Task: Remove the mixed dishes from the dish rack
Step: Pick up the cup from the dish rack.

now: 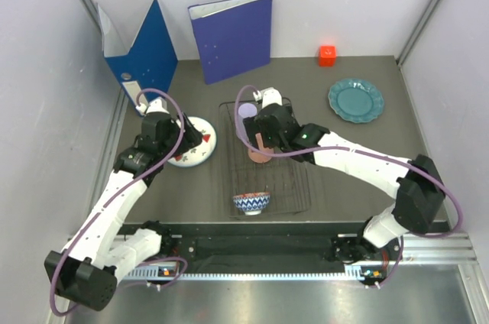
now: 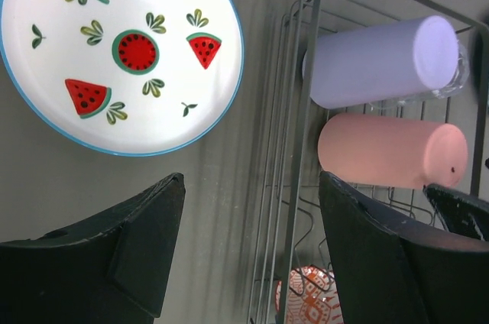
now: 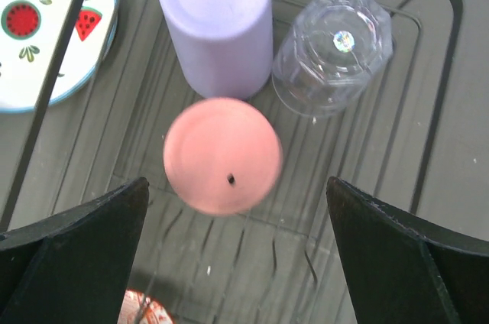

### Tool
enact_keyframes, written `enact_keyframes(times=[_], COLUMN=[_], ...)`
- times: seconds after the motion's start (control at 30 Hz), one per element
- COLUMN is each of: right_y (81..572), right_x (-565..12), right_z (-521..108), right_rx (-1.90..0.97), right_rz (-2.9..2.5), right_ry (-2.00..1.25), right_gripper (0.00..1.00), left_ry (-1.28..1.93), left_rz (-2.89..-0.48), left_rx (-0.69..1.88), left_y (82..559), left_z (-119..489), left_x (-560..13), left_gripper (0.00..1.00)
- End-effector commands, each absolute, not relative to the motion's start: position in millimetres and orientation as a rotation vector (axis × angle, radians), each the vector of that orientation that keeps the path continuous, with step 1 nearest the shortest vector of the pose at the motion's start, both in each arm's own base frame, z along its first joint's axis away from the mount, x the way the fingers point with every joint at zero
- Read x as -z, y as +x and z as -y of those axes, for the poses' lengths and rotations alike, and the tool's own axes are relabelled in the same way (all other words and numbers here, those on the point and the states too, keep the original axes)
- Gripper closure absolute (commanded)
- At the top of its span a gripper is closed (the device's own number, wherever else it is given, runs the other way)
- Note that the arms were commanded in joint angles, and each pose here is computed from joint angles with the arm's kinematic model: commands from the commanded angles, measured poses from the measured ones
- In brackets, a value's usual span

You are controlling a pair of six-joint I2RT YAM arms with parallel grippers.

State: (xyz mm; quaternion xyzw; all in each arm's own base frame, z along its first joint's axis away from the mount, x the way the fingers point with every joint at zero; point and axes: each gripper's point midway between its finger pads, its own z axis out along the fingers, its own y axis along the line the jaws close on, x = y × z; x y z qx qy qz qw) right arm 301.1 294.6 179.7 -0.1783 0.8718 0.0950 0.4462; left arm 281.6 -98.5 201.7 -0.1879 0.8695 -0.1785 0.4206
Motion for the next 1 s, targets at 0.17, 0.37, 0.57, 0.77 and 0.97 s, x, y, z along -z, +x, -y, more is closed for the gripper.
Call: enact_keyframes(times=[0.17, 0.37, 0.57, 0.77, 0.97], right_y=[314.8, 315.0, 313.8, 312.4, 299.9], right_x=[-180.1, -173.8, -184.1, -197.7, -267.0], right_z=[-324.2, -323.4, -320.6, -318.4, -311.9], right_rx=[-0.270, -0.263, -0.276, -0.291, -0.386], right_rz=[-2.133, -2.145, -2.121, -2.102, -1.991], right_ry=[-0.452, -0.447, -0.438, -0.426, -0.382], right_gripper=[0.04, 0.20, 0.44, 0.58, 0.65], left_ry=[-0.467, -0.468, -0.475, -0.478, -0.497], left_rz=[-2.149, -2.155, -2.159, -2.160, -2.123], left_rx=[0.467, 0.491, 0.496, 0.495, 0.486], left_y=[282.2, 284.8, 284.6, 283.0, 284.0], left_z=[100.5, 105.0, 105.8, 105.1, 100.8], left_x=[-198.4, -197.7, -194.2, -192.4, -203.9], left_gripper=[0.24, 0.25, 0.25, 0.25, 0.28])
